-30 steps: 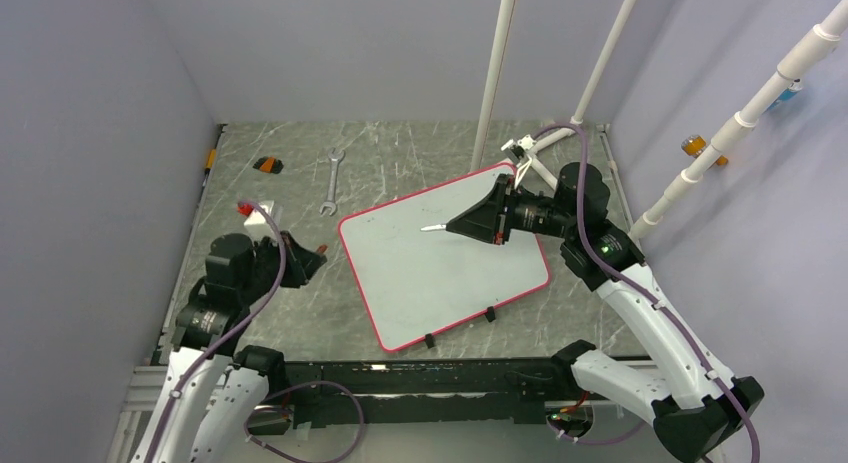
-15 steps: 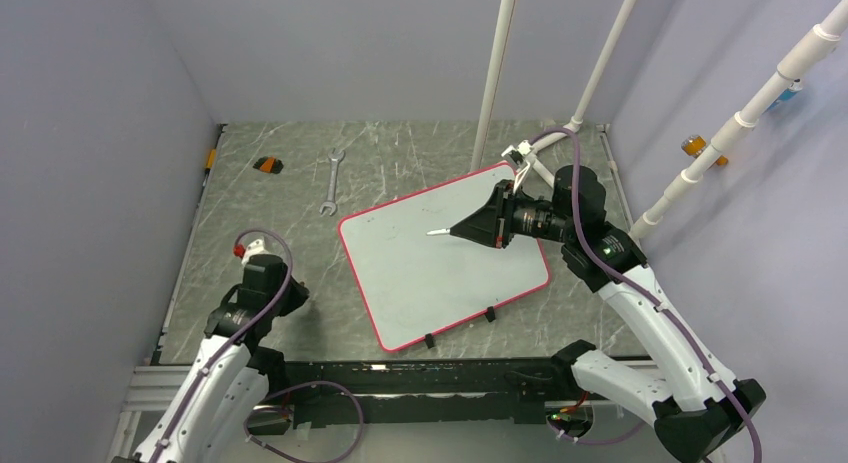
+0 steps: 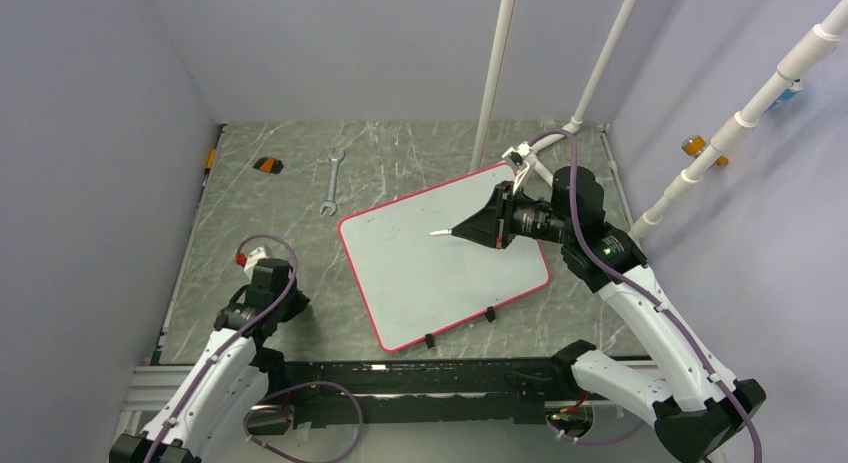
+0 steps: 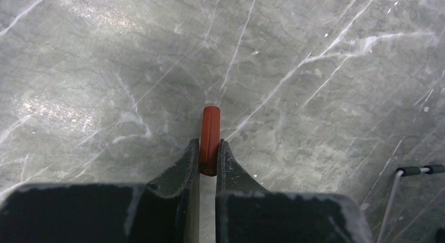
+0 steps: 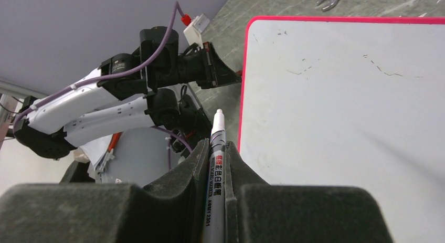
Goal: Write a sentence on the whiteboard
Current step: Place the pen cap at the center of the board.
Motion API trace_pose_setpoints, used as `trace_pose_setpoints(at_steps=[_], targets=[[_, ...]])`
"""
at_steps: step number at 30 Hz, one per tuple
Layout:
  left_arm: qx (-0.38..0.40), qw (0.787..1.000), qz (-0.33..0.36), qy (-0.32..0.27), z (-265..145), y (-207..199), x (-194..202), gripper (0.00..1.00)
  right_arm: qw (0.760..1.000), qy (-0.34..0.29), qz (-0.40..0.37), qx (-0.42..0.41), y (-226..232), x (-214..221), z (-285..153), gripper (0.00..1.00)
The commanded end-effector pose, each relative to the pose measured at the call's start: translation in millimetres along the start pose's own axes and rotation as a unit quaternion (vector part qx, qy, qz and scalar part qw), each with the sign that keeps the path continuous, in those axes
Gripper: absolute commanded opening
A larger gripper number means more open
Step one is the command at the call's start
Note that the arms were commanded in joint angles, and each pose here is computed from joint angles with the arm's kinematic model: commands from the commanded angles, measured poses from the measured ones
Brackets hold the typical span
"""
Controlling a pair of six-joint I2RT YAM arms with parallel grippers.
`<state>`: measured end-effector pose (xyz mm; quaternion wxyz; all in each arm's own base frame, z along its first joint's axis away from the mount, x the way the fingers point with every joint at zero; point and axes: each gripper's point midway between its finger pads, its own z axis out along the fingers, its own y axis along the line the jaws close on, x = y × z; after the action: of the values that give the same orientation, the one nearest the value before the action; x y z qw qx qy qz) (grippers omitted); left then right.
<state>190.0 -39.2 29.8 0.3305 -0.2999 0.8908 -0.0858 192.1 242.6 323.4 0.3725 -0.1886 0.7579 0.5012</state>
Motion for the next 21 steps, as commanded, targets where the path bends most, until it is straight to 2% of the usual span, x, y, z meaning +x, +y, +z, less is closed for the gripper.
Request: trace_pose_setpoints(at_steps=[1, 3, 7, 10, 16, 21], targets=[[0.009, 1.0, -0.014, -0.014, 2.4, -5.2, -6.5, 0.14, 1.0, -0.018, -0.015, -0.001, 5.1, -9.3, -2.5, 0.0], [0.017, 1.0, -0.008, -0.011, 2.6, -8.5, -6.0, 0.23, 1.0, -0.016, -0.013, -0.001, 4.3, -8.6, -1.5, 0.0], [0.03, 0.999, -0.008, -0.015, 1.2, -12.5, -7.2, 0.48, 1.0, -0.014, -0.014, 0.002, 3.5, -7.2, -2.5, 0.0], [0.032, 0.999, -0.012, -0.019, -1.4, -12.7, -8.6, 0.61, 1.0, -0.016, -0.015, 0.008, 2.6, -6.8, -4.4, 0.0], [0.031, 0.999, -0.004, -0.042, -23.6, -16.5, -27.1, 0.67, 1.0, -0.016, -0.019, 0.014, 1.9, -5.6, -7.1, 0.0], [0.074, 0.992, 0.019, -0.098, -59.2, -37.8, -63.0, 0.69, 0.999, -0.019, -0.023, 0.024, -0.3, -4.9, -9.7, 0.0]])
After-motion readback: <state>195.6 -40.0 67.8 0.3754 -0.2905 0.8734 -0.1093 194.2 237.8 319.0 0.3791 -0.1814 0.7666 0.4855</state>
